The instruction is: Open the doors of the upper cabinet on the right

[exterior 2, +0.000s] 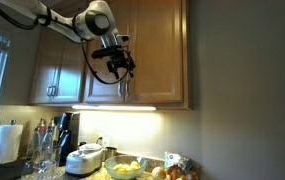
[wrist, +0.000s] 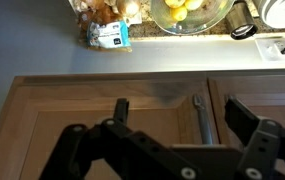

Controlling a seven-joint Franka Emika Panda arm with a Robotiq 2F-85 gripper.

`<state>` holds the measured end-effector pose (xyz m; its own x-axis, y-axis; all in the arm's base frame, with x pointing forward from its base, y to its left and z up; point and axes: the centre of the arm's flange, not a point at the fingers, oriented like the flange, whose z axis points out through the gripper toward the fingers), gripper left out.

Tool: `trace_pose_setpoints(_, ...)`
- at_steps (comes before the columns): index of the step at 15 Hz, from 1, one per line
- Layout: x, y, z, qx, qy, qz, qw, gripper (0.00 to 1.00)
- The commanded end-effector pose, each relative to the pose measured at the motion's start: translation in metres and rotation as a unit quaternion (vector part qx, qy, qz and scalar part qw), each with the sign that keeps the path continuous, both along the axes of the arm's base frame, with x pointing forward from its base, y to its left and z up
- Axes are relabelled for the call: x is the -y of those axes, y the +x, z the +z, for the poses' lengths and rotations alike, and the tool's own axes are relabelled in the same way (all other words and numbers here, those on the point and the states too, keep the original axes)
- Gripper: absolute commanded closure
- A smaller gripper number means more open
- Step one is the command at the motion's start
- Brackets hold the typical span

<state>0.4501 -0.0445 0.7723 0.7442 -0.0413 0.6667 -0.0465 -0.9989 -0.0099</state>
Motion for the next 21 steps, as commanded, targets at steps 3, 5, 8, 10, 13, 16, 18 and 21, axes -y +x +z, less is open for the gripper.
trace_pose_setpoints(3, -0.003, 0.043, 0.008, 0.0, 0.007, 0.019, 0.9998, 0.0)
trace_pose_setpoints(5, -0.006, 0.058, 0.006, -0.002, 0.009, 0.023, 0.9997, 0.0)
trace_pose_setpoints(8, -0.012, 0.079, 0.003, -0.008, 0.017, 0.029, 0.9994, 0.0)
trace_pose_setpoints(10, -0.017, 0.091, -0.001, -0.012, 0.02, 0.033, 0.9992, 0.0)
trace_pose_setpoints(13, -0.026, 0.105, -0.005, -0.019, 0.021, 0.035, 0.999, 0.0)
trace_pose_setpoints(16, -0.035, 0.112, -0.004, -0.04, 0.031, 0.043, 0.9978, 0.32)
trace_pose_setpoints(18, -0.039, 0.111, -0.003, -0.056, 0.043, 0.05, 0.9962, 0.46)
trace_pose_setpoints(21, -0.042, 0.103, 0.001, -0.069, 0.048, 0.06, 0.9947, 0.67)
